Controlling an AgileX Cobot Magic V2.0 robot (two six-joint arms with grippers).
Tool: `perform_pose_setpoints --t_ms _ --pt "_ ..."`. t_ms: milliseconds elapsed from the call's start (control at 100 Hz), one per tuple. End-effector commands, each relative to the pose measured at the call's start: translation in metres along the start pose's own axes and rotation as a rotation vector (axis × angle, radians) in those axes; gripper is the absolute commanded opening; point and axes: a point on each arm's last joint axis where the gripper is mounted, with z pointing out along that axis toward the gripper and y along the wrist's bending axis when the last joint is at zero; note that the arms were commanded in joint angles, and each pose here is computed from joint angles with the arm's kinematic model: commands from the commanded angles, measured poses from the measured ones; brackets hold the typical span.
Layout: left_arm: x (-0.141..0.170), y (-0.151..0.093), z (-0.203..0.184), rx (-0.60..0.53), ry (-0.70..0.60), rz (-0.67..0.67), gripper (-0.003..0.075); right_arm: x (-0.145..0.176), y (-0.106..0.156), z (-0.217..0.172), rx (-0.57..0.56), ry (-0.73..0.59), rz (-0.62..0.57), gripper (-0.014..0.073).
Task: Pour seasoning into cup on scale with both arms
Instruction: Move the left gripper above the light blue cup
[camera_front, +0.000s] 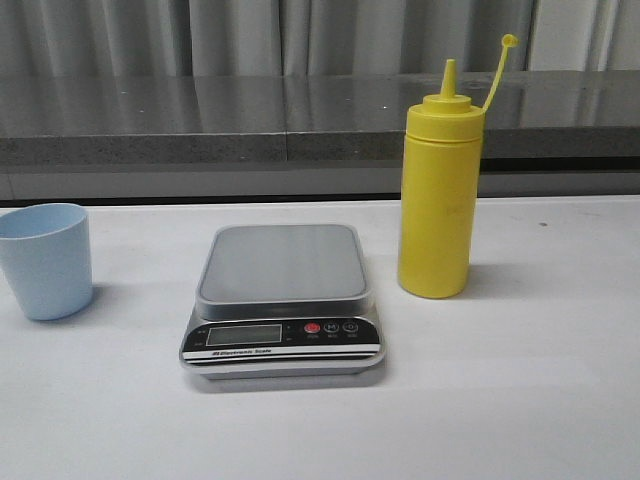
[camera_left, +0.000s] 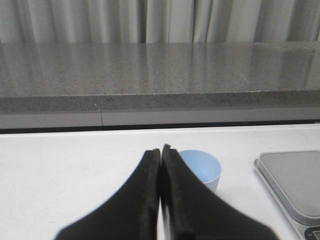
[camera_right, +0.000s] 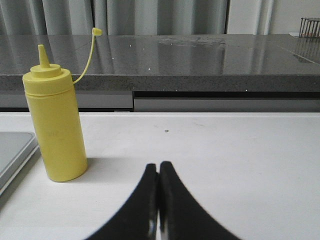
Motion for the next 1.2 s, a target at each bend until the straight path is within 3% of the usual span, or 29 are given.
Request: perform_pose_setpoints --t_ms 0,240,450,690,1020,1120,1190 --pt "-0.035 -0.001 0.011 0.000 -0.012 -0.022 -0.0020 -0.016 0.001 -0.003 -0.011 -0.123 -0.009 -0.0066" --pt "-0.088 -0.004 0.059 0.012 0.278 -0.026 -0.0020 -0.016 0.001 -0.003 -0.011 -0.123 -0.009 -0.0066" --pt "-0.110 -0.005 0.113 0.015 0.452 -0.028 -0.0020 -0.016 0.001 -0.003 -0.011 -0.123 -0.009 -0.0066" --pt "-0.105 -0.004 0.169 0.011 0.565 -0.031 -0.0020 -0.016 0.001 -0.003 -0.011 -0.123 -0.009 -0.0066" --pt "-0.067 -0.006 0.212 0.021 0.724 -0.106 -0.0014 -0.016 0.001 -0.003 -0.011 -0.123 -0.009 -0.0066" --pt "-0.059 -0.005 0.217 0.019 0.755 -0.108 0.0071 -0.016 0.001 -0.003 -0.011 -0.123 -0.009 -0.0066" --pt "-0.059 -0.005 0.217 0.019 0.757 -0.108 0.0185 -0.016 0.001 -0.003 -0.011 -0.123 -0.009 -0.0066"
